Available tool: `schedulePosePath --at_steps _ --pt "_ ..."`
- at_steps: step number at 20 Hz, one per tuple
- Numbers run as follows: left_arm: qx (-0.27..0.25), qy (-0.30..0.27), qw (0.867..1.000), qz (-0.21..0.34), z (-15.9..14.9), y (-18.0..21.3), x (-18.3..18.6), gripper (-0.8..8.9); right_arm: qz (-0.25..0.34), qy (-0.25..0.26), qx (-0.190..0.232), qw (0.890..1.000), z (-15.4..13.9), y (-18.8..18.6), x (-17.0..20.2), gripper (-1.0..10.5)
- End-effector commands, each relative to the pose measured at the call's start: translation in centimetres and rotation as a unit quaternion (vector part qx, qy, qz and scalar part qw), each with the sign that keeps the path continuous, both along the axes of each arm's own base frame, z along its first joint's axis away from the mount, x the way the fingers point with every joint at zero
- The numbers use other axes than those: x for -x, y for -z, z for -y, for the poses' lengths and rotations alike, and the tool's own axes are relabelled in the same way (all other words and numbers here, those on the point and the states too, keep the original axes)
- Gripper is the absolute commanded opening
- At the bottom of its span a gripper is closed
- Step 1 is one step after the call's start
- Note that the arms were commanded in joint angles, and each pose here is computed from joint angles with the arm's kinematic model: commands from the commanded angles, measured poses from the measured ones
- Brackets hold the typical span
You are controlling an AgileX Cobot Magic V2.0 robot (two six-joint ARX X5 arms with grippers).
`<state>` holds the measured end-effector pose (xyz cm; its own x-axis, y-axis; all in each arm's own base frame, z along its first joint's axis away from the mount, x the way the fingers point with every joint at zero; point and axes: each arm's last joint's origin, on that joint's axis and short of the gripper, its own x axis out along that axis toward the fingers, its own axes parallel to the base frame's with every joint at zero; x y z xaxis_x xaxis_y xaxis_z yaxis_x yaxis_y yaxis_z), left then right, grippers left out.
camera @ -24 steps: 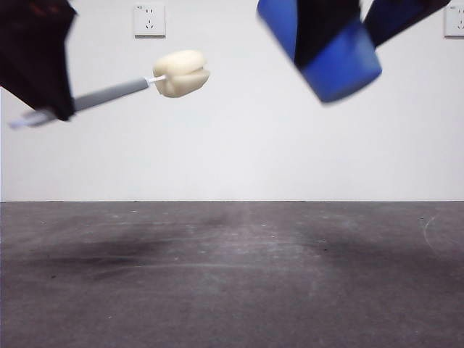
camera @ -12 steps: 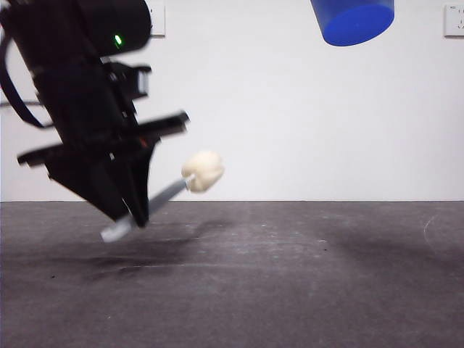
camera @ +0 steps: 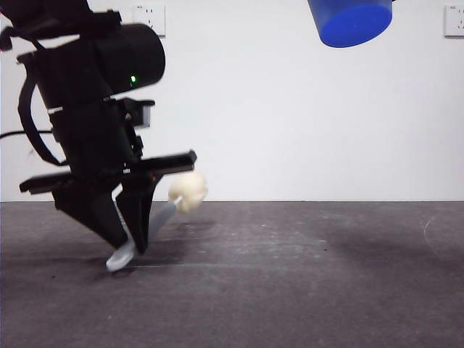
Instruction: Pick up the cup brush,pick up the cup,insert the brush into the cup,clean the cup,put the cup brush back,put the cup back to the fixed position on the table
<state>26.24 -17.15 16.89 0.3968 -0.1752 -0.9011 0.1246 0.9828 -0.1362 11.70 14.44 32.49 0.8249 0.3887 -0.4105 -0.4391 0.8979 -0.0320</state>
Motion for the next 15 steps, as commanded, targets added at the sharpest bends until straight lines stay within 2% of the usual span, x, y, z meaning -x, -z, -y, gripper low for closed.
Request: schedulePosePath --at_steps 1,8,11,12,15 --pt "-0.018 0.001 0.999 -0.029 0.24 1.62 0.15 -0.08 0.000 0.002 -0.010 1.000 -0.06 -0.12 0.00 -0.1" --pt "-0.014 -0.002 0.999 -0.042 0.60 2.06 0.38 0.17 0.000 0.002 -0.011 1.000 -0.07 -0.12 0.01 -0.1" --pt "-0.012 0.001 0.999 -0.051 0.58 2.07 0.50 3.65 0.000 0.002 -0.011 1.000 -0.07 -0.12 0.01 -0.1" --pt "-0.011 0.002 0.998 -0.054 0.55 2.04 0.54 4.25 0.000 0.002 -0.012 1.000 -0.06 -0.13 0.00 -0.1" --pt "0.000 0.009 0.998 -0.058 0.57 1.77 0.61 4.37 0.003 0.003 -0.016 1.000 -0.17 -0.20 -0.08 -0.1"
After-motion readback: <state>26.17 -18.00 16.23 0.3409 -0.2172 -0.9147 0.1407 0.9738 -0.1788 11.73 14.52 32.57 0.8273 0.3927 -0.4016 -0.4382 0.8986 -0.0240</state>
